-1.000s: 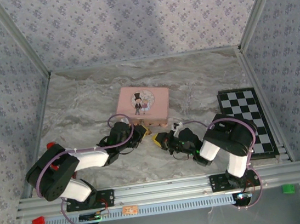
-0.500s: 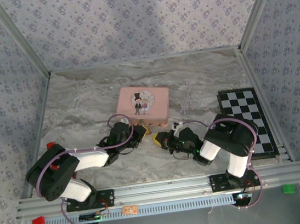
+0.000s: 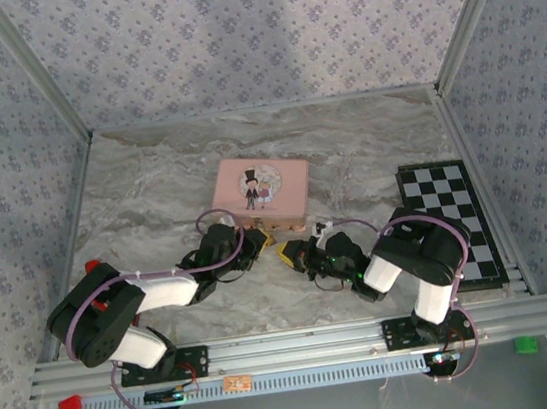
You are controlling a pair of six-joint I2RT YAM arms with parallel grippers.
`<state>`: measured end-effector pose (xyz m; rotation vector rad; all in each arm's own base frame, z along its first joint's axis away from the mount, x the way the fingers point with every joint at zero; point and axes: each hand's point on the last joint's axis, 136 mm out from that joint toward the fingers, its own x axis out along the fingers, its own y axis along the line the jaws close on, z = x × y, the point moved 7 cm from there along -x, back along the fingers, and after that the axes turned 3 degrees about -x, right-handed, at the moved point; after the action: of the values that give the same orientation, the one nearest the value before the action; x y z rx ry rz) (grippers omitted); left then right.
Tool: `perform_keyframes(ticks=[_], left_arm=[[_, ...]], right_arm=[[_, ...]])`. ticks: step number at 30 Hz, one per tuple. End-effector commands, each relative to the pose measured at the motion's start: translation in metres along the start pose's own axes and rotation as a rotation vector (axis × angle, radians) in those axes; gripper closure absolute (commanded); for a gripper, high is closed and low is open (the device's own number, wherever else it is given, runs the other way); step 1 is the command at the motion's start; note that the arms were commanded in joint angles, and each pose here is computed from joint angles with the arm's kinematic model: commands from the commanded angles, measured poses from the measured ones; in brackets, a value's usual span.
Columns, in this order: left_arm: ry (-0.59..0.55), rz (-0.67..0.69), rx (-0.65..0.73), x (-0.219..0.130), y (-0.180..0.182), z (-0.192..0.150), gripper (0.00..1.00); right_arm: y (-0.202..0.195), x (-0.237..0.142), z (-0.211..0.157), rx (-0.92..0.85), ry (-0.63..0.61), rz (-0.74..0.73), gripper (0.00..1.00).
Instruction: Unlock the padlock with the key
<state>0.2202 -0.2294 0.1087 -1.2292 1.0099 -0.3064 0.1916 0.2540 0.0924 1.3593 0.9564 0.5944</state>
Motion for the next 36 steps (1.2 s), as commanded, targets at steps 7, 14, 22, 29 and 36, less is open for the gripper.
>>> perform_keyframes(ticks=[7,14,22,29,36], left_arm=[[0.083,-0.015,0.020,-0.004,-0.001,-0.017,1.00],[0.085,-0.029,0.027,-0.004,-0.004,-0.018,1.00],[0.074,-0.034,0.038,-0.006,-0.005,-0.018,1.00],[0.080,-0.039,0.046,-0.004,-0.008,-0.019,1.00],[0.085,-0.038,0.047,-0.003,-0.009,-0.020,1.00]], right_arm=[[0.025,0.008,0.010,-0.021,-0.011,0.091,1.00],[0.027,0.007,0.016,-0.017,-0.016,0.101,1.00],[0.032,0.011,0.014,-0.030,-0.003,0.112,1.00],[0.034,0.016,0.012,-0.030,0.010,0.116,1.00],[0.036,0.018,0.014,-0.031,0.013,0.125,1.00]])
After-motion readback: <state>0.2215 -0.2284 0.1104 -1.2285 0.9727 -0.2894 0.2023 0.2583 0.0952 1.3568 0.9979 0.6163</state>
